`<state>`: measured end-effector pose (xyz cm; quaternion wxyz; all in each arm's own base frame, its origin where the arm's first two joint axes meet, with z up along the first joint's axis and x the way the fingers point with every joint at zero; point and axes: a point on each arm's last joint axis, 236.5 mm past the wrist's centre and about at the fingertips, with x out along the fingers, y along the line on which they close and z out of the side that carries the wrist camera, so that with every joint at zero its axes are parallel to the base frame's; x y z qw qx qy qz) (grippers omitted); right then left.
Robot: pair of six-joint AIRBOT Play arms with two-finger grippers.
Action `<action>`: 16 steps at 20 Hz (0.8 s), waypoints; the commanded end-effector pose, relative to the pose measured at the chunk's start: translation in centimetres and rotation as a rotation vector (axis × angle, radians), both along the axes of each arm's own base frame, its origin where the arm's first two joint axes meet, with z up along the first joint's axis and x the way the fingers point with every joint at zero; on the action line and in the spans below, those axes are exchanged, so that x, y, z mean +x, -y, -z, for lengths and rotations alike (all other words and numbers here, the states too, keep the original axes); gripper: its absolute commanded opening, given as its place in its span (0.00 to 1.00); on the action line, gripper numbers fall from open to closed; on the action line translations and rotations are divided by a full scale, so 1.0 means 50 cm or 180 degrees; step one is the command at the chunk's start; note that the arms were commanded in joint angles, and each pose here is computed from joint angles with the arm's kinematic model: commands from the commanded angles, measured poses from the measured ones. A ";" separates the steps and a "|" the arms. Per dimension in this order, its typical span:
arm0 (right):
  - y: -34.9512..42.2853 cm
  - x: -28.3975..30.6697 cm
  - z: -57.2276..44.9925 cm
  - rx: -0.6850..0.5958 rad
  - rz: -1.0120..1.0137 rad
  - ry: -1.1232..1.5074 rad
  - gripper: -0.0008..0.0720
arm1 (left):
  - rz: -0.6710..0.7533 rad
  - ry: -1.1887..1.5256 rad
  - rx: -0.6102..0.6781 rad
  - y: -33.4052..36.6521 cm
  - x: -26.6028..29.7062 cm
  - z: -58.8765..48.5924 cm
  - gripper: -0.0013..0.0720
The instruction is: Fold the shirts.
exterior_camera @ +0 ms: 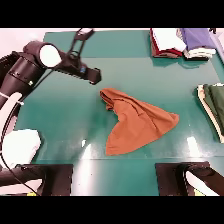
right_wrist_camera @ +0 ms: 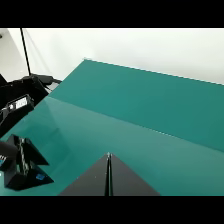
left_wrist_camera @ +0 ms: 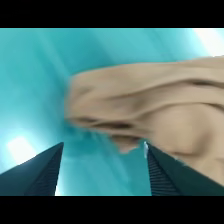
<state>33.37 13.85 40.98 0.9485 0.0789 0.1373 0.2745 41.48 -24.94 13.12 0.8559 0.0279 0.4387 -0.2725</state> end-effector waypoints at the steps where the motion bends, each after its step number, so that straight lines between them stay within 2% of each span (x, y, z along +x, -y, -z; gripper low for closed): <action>1: -0.002 0.009 0.027 -0.0011 -0.0009 -0.0123 0.03 | -0.0408 -0.0704 -0.0165 -0.077 0.002 0.138 0.83; 4: -0.002 0.024 0.073 0.0020 0.0009 -0.0324 0.03 | -0.0463 -0.1099 -0.0416 -0.032 -0.030 0.261 0.83; 6: -0.002 0.033 0.101 0.0042 0.0025 -0.0432 0.03 | -0.0335 -0.1246 -0.0551 0.023 -0.052 0.313 0.83; 11: -0.002 0.045 0.131 0.0052 0.0045 -0.0534 0.03 | -0.0171 -0.1250 -0.0547 0.124 -0.075 0.385 0.83; 16: -0.002 0.044 0.132 0.0050 0.0043 -0.0537 0.03 | -0.0288 -0.1149 -0.0671 0.142 -0.052 0.387 0.83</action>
